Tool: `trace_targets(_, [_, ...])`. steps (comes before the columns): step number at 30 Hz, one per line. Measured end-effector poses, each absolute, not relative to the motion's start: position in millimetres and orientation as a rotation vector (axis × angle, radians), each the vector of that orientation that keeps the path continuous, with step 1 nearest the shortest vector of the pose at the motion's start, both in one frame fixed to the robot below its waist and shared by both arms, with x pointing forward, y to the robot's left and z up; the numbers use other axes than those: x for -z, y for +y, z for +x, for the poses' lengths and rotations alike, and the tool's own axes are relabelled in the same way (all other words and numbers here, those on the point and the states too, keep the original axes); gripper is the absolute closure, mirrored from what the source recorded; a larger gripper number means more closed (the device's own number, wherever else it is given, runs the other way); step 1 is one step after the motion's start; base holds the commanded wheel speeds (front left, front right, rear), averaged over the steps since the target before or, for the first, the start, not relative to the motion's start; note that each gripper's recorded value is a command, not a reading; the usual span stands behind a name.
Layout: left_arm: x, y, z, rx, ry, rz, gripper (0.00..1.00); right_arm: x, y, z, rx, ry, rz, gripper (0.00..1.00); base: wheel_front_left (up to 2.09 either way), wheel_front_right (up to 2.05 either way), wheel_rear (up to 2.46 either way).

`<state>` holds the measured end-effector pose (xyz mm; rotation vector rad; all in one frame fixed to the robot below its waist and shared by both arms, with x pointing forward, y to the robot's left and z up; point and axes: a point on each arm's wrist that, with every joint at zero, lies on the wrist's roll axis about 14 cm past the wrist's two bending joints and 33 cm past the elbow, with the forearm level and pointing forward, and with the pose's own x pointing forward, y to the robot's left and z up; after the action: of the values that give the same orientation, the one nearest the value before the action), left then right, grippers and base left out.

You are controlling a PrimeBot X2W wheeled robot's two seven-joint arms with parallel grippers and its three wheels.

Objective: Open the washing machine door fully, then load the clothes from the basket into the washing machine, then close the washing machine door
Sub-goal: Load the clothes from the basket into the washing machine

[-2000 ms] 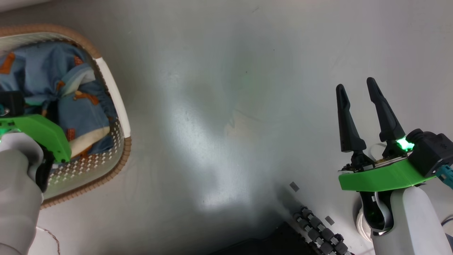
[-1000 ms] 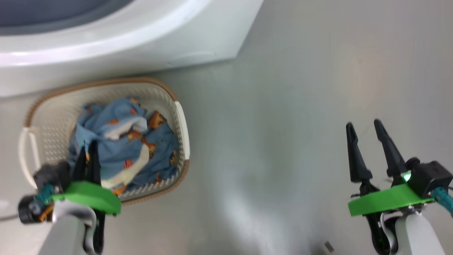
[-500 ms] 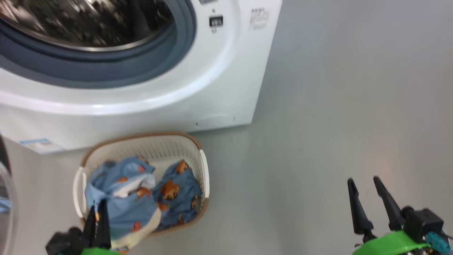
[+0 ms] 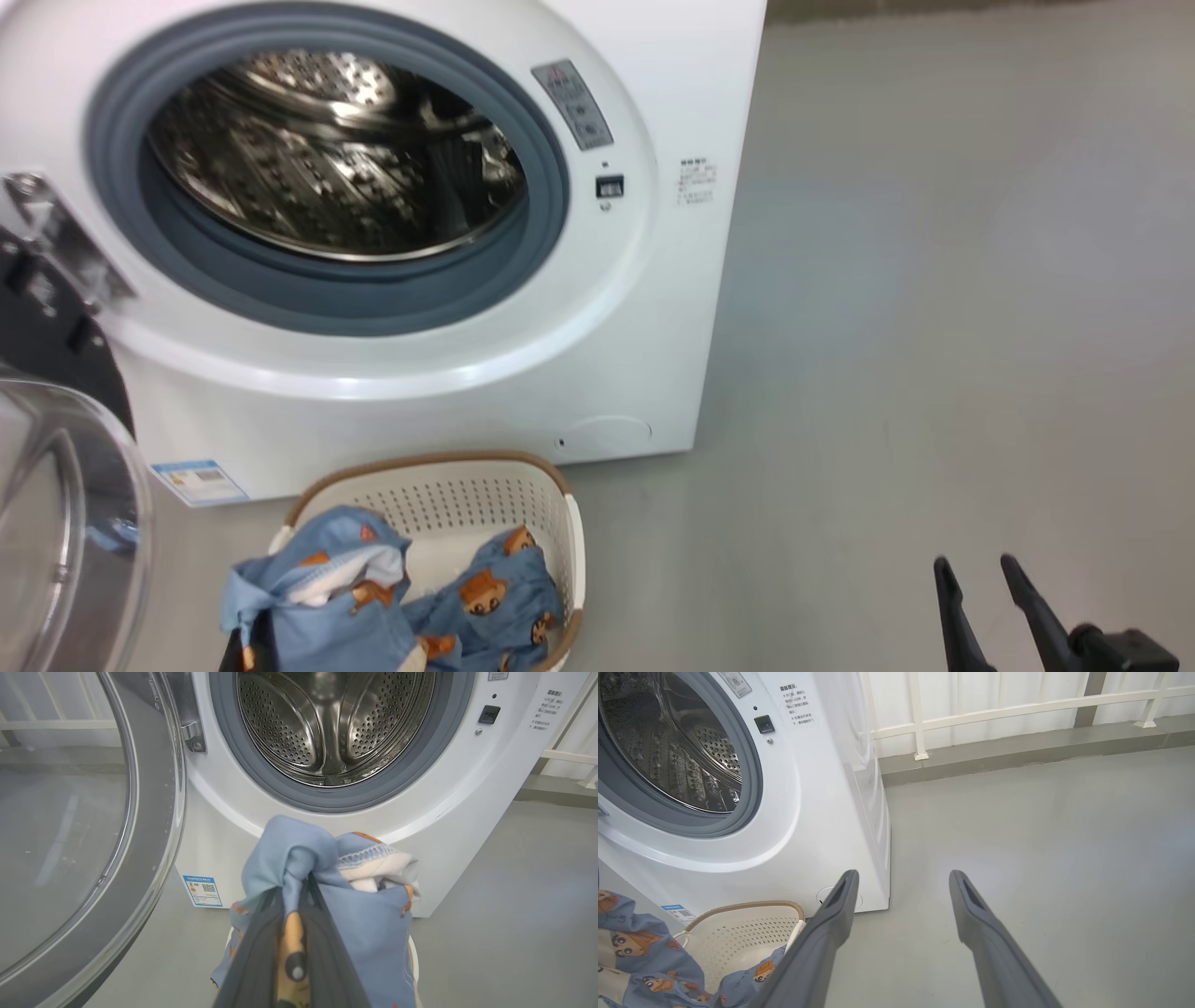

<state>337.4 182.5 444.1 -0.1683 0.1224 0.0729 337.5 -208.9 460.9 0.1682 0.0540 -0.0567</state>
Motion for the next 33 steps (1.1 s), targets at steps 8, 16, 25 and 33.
trace_targets(8, [-466, 191, 319, -0.108, 0.047, -0.170, 1.00, -468, -205, 323, 0.040, 0.033, 0.161, 0.00, 0.00, 0.00, 0.00])
trace_targets(16, [-474, 196, 306, -0.124, 0.015, -0.174, 1.00, -473, -200, 319, 0.018, 0.016, 0.150, 0.00, 0.00, 0.00, 0.00])
trace_targets(25, [-476, 193, 304, -0.120, 0.012, -0.184, 1.00, -471, -196, 320, 0.003, 0.022, 0.135, 0.00, 0.00, 0.00, 0.00])
trace_targets(33, [-476, 191, 306, -0.121, 0.014, -0.191, 1.00, -469, -197, 321, 0.006, 0.030, 0.134, 0.00, 0.00, 0.00, 0.00])
